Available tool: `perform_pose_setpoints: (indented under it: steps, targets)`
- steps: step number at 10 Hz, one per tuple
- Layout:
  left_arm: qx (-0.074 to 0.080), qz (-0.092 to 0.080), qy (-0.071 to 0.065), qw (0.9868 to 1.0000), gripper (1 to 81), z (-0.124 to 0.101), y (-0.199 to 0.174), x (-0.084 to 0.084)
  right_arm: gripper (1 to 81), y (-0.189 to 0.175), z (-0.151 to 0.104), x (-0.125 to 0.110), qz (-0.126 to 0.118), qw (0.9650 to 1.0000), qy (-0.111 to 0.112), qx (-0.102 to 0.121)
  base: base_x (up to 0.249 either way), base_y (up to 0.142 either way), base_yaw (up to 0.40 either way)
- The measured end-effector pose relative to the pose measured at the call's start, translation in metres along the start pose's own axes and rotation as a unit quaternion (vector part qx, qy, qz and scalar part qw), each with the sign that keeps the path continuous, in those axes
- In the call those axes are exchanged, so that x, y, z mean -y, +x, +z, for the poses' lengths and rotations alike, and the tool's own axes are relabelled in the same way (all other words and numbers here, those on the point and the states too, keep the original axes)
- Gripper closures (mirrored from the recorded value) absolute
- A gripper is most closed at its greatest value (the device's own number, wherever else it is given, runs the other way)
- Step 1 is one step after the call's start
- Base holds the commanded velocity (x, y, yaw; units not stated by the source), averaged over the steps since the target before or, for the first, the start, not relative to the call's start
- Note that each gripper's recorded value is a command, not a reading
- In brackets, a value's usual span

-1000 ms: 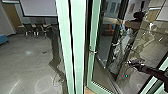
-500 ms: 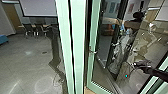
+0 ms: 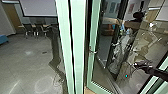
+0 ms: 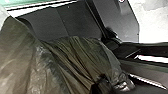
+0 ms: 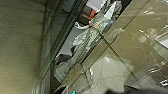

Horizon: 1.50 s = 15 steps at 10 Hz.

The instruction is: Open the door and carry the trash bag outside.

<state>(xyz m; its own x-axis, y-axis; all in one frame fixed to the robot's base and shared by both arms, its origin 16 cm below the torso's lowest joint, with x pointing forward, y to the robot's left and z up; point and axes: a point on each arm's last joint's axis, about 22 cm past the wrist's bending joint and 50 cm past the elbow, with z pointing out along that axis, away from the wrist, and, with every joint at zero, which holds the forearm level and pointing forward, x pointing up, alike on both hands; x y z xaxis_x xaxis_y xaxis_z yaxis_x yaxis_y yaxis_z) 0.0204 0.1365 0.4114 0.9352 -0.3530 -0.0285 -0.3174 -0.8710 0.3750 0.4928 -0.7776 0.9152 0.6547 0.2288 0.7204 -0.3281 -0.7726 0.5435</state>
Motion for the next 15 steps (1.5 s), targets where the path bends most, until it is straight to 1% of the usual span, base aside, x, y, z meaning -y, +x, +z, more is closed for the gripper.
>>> perform_pose_setpoints:
  steps: [6,11,13,15]
  targets:
    - [0.0,0.0,0.001,1.0,81.1,0.0,0.0,0.002,1.0,-0.004,-0.001,-0.008,0.0,1.0,0.007,-0.004,0.0,0.0,0.0]
    - [0.0,0.0,0.001,1.0,81.1,0.0,0.0,0.001,1.0,-0.006,-0.002,-0.012,-0.001,1.0,0.009,-0.004,0.0,0.0,0.0]
    - [0.0,0.0,0.001,1.0,81.1,0.0,0.0,0.002,1.0,-0.005,-0.001,-0.011,0.0,1.0,0.006,-0.003,0.0,0.0,0.0]
    - [-0.001,0.0,0.001,1.0,81.1,0.0,0.0,0.002,1.0,-0.003,-0.001,-0.008,0.002,1.0,-0.007,0.003,0.0,0.0,0.0]
